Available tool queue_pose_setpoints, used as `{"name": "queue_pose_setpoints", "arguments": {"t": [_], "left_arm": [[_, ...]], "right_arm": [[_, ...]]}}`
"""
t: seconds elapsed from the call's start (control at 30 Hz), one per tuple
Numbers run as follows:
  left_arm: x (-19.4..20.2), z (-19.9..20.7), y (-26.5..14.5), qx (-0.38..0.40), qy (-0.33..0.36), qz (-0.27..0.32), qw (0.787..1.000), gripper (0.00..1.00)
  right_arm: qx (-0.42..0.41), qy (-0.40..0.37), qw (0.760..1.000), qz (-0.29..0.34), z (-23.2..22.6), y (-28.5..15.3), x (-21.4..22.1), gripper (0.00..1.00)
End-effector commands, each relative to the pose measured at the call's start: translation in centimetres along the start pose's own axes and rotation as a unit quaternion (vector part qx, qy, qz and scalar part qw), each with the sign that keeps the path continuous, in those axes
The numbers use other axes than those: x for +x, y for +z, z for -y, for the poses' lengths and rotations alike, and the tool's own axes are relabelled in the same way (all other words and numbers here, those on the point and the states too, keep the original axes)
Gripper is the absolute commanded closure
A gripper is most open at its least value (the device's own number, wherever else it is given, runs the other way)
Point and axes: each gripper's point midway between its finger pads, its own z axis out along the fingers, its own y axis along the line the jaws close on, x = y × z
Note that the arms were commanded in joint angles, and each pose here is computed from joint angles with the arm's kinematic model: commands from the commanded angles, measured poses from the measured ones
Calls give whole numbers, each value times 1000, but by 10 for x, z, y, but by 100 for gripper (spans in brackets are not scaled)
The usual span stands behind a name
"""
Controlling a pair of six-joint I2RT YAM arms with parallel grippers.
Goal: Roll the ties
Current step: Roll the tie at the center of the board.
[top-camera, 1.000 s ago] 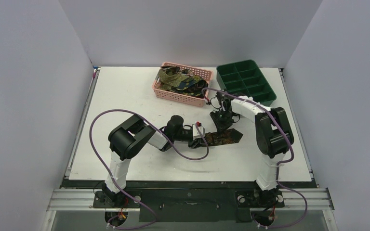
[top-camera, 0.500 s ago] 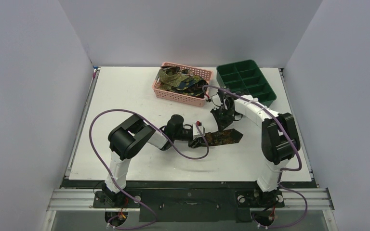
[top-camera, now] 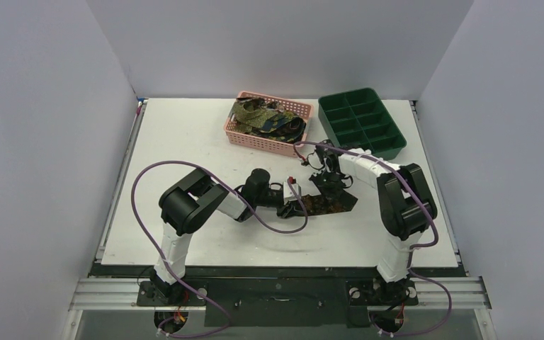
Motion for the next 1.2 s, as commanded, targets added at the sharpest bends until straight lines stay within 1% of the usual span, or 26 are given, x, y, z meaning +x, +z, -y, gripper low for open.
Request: {"name": "queue_pose_setpoints", "arguments": {"t": [0.0,0.1,0.2,0.3,0.4,0.43,0.53,0.57,0.63,0.67,0.7,0.73,0.77,0.8,0.83,0.87,0.9,0.97,1.03,1.17], "left_arm": [[14,6,-15,-11,-83,-20,996,91],[-9,3,-17,-19,-99,9,995,91],[-33,-2,-21,-28,-93,35,995,91],[-40,-5,-25,-40,-95,42,994,91],[-23,-4,-24,-48,-94,15,994,91],[-8,-2,-24,-50,-91,-10,995,91],[19,-1,-24,-52,-84,-54,994,91],[36,2,-25,-49,-91,-83,991,91],[53,3,-27,-48,-97,-111,988,91],[56,1,-27,-49,-92,-117,988,91],[64,5,-29,-44,-101,-131,985,91],[66,6,-29,-44,-102,-137,984,91],[67,5,-29,-44,-103,-139,984,91],[70,7,-30,-43,-106,-145,983,91],[69,6,-29,-42,-106,-145,983,91],[72,6,-29,-42,-109,-150,982,90],[72,5,-29,-42,-110,-150,982,90],[72,4,-28,-42,-112,-153,981,89],[72,3,-27,-43,-117,-156,980,89],[73,3,-26,-42,-126,-160,978,88]], "right_arm": [[84,-39,995,-28,29,12,4,100],[104,-50,993,-37,32,10,6,100],[110,-57,991,-45,32,9,9,100],[109,-60,991,-49,30,9,11,100],[107,-56,991,-50,29,10,11,100],[106,-55,992,-51,29,10,11,100],[91,-50,994,-45,24,9,9,100],[90,-45,994,-42,24,6,9,100],[55,-30,998,-20,15,-1,0,100],[45,-13,999,-7,15,-6,-4,94],[20,-2,1000,14,9,-13,-11,89],[10,24,999,31,13,-20,-16,78],[-19,34,998,56,6,-30,-25,70],[-31,62,995,71,10,-37,-29,67],[-62,72,991,94,3,-47,-37,63],[-81,95,987,105,4,-53,-39,61],[-115,101,981,121,-6,-61,-45,58],[-163,119,970,133,-19,-70,-49,54],[-206,135,960,131,-36,-75,-50,49],[-249,142,951,118,-60,-69,-47,46]]}}
